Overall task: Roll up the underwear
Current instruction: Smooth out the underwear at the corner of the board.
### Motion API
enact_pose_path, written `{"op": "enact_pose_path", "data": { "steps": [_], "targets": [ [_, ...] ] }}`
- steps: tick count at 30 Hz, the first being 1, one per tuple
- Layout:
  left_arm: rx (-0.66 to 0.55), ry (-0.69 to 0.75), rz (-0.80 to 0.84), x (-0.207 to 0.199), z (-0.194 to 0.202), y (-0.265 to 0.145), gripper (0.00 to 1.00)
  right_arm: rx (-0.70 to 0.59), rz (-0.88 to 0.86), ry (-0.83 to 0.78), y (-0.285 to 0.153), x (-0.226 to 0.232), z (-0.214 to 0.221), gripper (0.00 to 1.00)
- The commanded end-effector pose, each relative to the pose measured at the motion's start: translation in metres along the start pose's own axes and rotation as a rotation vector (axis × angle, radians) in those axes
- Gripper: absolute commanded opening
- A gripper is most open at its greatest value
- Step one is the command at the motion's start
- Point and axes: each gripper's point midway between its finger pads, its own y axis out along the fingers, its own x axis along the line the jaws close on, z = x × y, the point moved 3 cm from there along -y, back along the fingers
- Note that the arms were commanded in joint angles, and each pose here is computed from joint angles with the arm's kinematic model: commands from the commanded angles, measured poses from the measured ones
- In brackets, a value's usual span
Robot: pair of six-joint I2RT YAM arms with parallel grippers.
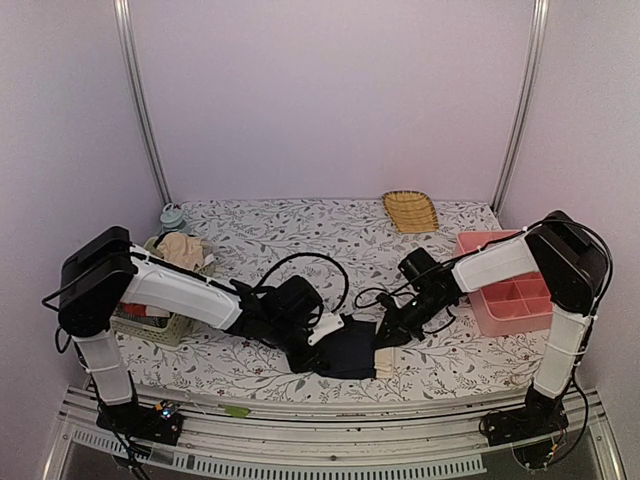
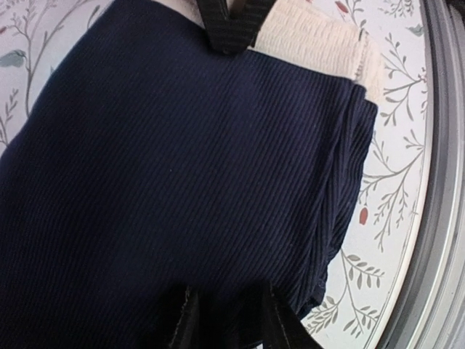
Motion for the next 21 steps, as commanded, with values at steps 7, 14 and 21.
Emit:
{"op": "enact_pose_path", "data": {
  "steps": [7,14,21],
  "targets": [
    [-0.043,-0.197,-0.037,0.021,0.029,-0.053,0.34,0.022,-0.029,-0.143,0.031,0.045,-0.051,0.01],
    [-0.216,-0.234,-0.163,0.061,-0.003,-0.109,0.45,-0.015,-0.103,-0.200,-0.001,0.082,-0.042,0.11],
    [-0.148,-0.286,-0.186,0.086,-0.005,-0.089,0.44,-0.036,-0.094,-0.200,-0.011,0.082,-0.034,0.14]
  ]
}}
